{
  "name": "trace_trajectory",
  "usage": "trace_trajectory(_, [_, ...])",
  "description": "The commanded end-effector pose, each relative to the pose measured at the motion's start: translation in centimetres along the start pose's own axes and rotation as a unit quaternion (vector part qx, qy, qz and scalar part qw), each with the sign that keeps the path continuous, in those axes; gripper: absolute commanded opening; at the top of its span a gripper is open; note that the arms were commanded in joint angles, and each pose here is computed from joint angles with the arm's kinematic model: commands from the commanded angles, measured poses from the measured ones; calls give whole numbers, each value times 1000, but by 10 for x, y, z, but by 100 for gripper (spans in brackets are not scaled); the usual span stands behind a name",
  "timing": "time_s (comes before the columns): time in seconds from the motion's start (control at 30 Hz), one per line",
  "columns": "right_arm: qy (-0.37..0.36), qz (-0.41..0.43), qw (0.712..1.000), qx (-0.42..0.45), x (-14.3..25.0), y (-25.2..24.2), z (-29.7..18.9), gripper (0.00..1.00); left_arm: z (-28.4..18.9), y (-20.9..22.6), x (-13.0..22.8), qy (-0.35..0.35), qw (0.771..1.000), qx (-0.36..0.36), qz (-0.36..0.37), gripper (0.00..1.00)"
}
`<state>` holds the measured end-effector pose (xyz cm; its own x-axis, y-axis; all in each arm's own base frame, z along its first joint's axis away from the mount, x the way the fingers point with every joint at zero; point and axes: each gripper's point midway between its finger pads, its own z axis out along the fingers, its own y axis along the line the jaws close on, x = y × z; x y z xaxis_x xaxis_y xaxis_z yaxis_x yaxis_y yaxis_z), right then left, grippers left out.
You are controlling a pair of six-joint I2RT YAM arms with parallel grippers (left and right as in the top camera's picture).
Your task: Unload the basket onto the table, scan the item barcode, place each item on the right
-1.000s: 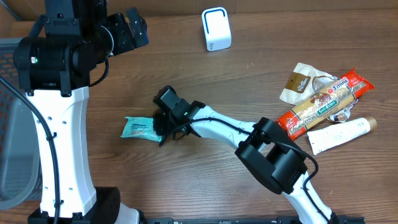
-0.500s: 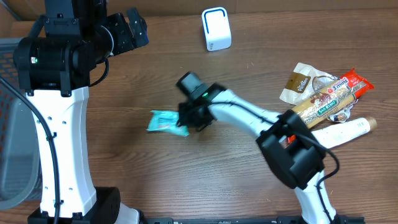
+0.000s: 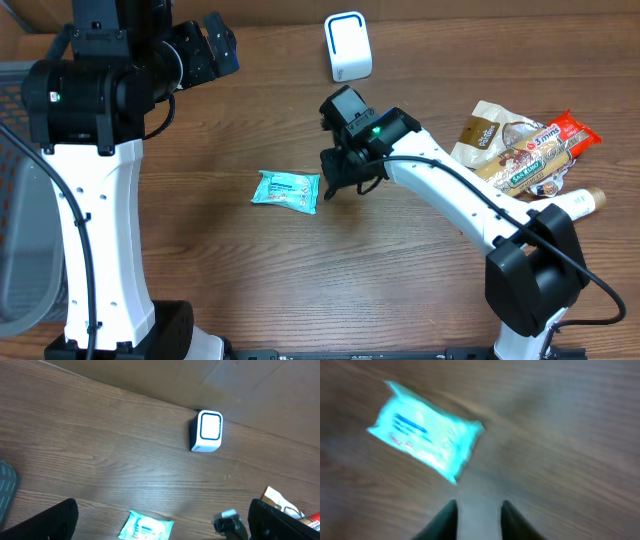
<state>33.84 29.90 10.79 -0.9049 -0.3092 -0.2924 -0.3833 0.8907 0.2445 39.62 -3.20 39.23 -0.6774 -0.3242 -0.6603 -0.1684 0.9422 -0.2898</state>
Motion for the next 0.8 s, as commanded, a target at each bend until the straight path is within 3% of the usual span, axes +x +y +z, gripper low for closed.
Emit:
trace_trajectory(0.0, [-20, -133, 991, -23, -3, 30, 9, 48, 1, 2, -3, -4, 1000, -5, -8, 99])
trace_trajectory(0.17, [-47, -285, 957, 14, -5, 61, 42, 54, 1, 2, -3, -4, 1000, -5, -8, 100])
trace_trajectory(0.4, [-8, -377, 925, 48, 22, 71, 83, 55, 1, 2, -3, -4, 1000, -5, -8, 99])
trace_trajectory(0.77, [4, -381, 923, 53, 27, 66, 118, 54, 1, 2, -3, -4, 1000, -5, -8, 100])
